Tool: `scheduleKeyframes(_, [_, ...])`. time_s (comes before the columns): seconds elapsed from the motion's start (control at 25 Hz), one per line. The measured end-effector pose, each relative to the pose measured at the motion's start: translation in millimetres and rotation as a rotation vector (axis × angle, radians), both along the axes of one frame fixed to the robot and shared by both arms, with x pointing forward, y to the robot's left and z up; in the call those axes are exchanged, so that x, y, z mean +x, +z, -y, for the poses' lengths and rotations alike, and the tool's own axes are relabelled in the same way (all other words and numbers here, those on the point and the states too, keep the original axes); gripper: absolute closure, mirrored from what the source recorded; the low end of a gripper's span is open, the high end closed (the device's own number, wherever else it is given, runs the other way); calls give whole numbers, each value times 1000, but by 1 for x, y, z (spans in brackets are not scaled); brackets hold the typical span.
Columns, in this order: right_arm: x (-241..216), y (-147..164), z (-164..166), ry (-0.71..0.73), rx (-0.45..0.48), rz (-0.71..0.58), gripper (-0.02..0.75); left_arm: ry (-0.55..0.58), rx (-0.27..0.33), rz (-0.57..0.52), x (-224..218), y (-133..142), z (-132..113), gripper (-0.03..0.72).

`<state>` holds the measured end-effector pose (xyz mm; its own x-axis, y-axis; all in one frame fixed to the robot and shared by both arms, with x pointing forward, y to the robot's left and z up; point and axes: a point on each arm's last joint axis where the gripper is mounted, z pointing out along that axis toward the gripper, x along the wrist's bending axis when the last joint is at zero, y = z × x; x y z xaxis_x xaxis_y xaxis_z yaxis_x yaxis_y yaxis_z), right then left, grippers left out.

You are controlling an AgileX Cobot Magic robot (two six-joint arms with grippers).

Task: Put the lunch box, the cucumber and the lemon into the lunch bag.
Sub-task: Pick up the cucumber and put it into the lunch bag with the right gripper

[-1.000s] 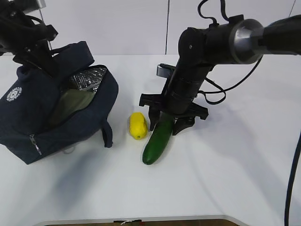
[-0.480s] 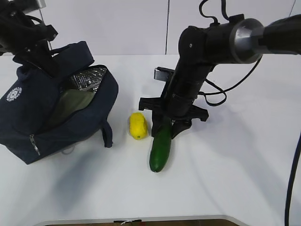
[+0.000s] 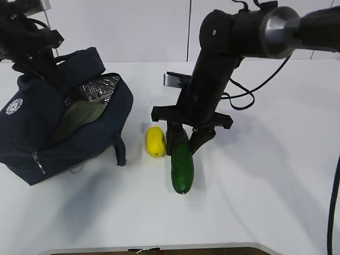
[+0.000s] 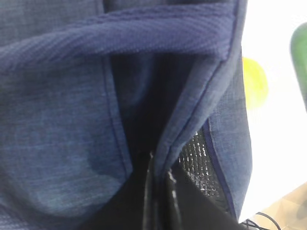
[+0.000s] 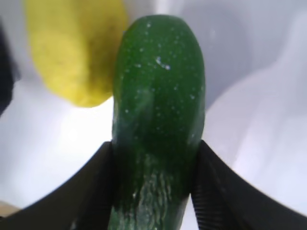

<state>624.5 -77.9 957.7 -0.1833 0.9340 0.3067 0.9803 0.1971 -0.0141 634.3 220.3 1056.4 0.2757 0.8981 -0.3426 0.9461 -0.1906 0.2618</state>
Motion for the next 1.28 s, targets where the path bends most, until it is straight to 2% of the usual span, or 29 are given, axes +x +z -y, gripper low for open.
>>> scheduleKeyframes(0.28, [16,47,-10,61,84,143,383,0,0,0,0,0,0,703])
scheduleKeyframes(0.52, [13,75,-10,108,125,215,383,-1,4,0,0,0,0,703])
scheduleKeyframes(1.0, [10,83,-13,211,178,251,383,4,3,-2,0,0,0,703])
scheduleKeyframes(1.28, [20,88,-19,174,248,375,383,8,2,-3,0,0,0,703])
